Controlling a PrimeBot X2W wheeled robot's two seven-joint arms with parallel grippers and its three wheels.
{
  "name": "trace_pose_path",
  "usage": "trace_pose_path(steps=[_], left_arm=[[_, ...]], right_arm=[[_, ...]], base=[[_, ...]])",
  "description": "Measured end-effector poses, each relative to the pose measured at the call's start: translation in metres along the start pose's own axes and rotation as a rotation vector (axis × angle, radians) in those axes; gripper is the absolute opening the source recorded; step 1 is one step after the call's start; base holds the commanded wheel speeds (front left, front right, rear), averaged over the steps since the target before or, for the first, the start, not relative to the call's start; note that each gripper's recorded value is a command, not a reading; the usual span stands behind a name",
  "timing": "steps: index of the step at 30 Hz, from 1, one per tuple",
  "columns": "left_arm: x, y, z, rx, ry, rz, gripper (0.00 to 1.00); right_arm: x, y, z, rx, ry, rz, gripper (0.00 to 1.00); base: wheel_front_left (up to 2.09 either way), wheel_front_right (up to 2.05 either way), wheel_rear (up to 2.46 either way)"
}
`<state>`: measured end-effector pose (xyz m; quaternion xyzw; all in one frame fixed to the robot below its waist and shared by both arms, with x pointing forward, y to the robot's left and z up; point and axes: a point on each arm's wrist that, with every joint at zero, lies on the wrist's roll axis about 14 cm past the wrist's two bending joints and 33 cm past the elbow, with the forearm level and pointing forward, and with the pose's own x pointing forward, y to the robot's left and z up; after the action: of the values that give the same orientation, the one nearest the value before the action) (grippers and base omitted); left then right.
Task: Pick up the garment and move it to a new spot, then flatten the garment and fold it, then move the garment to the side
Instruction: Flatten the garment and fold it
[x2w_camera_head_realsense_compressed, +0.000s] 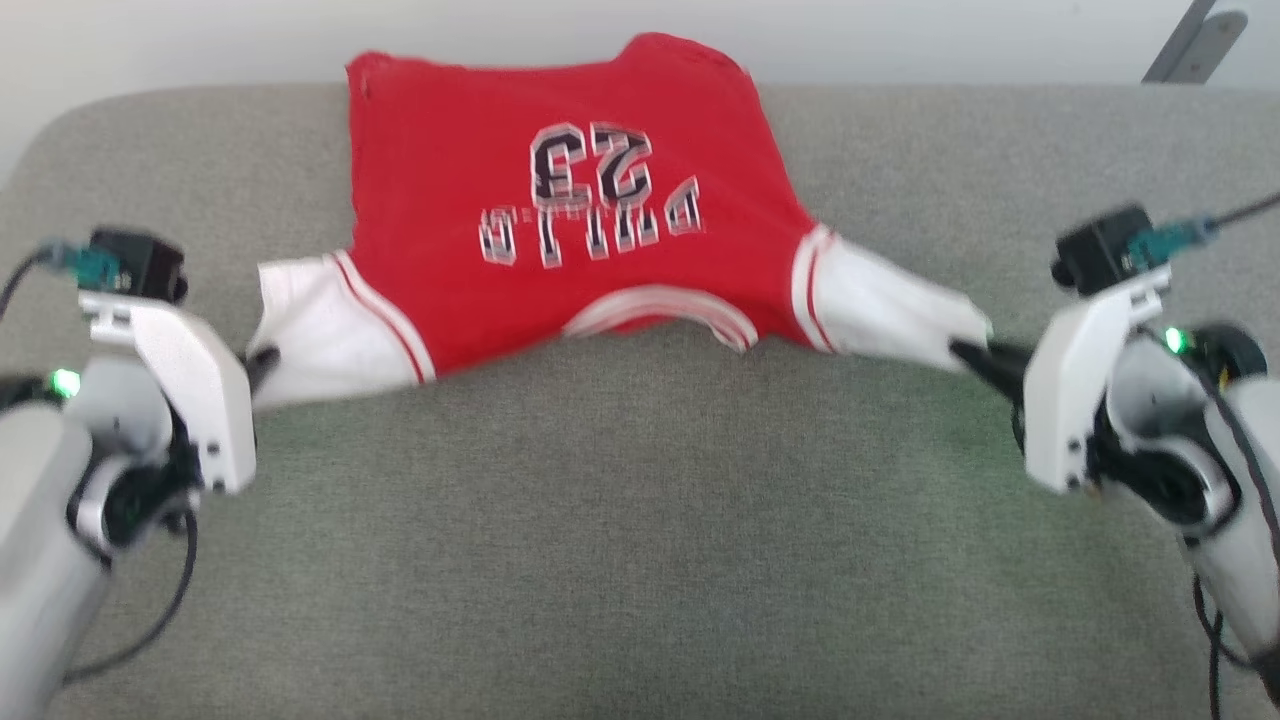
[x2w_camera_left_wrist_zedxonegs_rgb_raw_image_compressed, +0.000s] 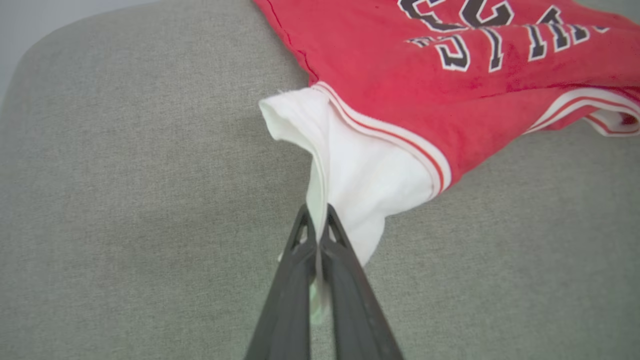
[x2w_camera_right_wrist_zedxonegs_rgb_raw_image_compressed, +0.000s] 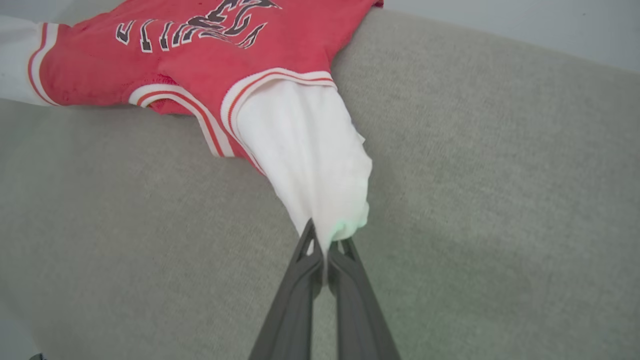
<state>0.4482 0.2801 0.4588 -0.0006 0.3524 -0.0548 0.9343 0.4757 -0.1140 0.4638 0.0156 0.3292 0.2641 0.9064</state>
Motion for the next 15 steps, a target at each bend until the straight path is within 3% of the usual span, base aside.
trace_pose_path(steps=[15], left_arm=[[-0.093, -0.031, -0.090, -0.086, 0.156, 0.023, 0.00]], right_arm=[[-0.078, 0.044, -0.104, 0.097, 0.331, 0.092, 0.00]], base=[[0.00, 0.00, 0.00]])
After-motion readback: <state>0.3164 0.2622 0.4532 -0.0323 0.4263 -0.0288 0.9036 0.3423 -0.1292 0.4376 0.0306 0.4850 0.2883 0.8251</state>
